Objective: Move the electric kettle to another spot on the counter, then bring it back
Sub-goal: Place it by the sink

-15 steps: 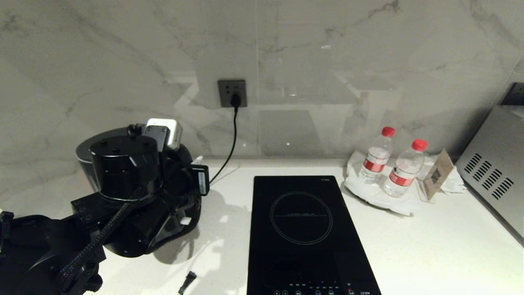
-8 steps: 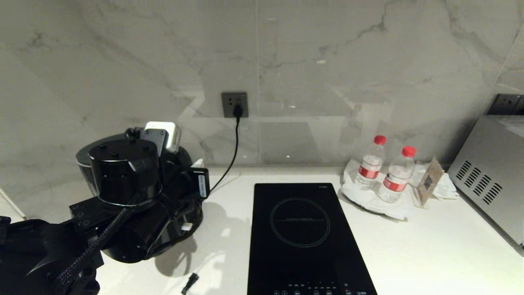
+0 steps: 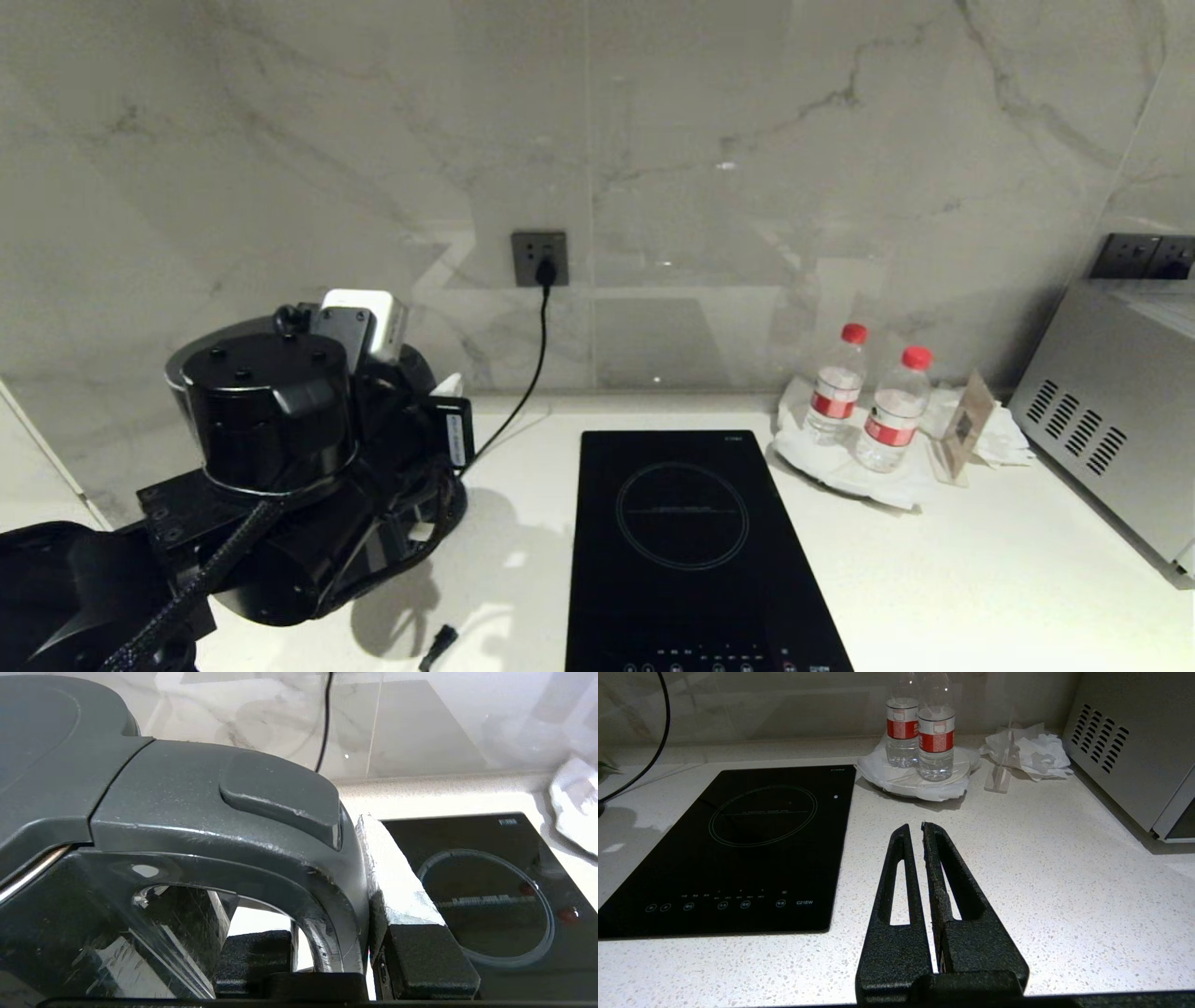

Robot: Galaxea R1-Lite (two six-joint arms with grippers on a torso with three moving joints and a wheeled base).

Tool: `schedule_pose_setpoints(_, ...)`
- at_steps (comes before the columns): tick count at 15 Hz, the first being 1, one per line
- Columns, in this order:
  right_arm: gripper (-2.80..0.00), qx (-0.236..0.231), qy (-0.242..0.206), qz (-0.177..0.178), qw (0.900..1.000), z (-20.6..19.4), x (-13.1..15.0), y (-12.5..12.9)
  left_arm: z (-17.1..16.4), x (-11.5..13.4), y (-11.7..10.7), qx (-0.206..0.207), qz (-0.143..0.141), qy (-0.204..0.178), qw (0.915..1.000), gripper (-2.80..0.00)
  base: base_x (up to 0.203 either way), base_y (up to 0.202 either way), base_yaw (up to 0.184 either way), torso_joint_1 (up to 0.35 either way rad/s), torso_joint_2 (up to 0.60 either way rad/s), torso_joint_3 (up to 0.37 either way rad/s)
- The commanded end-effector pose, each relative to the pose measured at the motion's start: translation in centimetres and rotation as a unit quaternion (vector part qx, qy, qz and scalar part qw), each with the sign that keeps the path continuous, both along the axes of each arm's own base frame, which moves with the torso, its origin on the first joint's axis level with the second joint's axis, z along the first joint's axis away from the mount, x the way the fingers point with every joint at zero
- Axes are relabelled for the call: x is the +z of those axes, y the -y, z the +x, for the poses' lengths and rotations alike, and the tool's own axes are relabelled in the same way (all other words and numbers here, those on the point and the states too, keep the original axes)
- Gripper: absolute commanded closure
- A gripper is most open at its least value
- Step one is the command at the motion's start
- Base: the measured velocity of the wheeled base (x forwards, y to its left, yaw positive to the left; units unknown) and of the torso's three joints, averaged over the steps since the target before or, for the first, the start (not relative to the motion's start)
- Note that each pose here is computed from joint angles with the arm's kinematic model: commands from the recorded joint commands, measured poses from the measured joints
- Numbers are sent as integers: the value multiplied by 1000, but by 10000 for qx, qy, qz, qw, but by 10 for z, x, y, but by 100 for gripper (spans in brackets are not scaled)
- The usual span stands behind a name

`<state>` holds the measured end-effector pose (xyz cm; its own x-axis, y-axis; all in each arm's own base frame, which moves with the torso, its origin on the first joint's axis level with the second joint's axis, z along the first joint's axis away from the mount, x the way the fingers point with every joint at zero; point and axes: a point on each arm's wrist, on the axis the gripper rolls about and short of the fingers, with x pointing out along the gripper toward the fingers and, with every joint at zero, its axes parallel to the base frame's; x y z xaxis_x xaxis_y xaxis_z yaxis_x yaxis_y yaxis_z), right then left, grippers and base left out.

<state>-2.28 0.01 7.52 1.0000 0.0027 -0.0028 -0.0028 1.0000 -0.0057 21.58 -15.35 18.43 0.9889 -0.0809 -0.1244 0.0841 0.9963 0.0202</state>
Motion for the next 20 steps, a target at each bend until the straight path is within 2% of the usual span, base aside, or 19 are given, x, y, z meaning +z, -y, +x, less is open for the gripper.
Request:
schedule_pose_setpoints(1,0,2,-8,-2,10000,0,0,0,-7,-1,-5,7,-32,-1,10000,0,0,0,0,0,0,0)
schedule_pose_setpoints(5,0,2,-1,-2,10000,0,0,0,-8,-5,-6,37,-78,-78,9999,0,0,0,0,20,-24,-21)
schedule_pose_setpoints(20,0,2,-5,-2,10000,0,0,0,-9,-5,-6,24,-97,-75,9999,0,0,0,0,87,-190,-102)
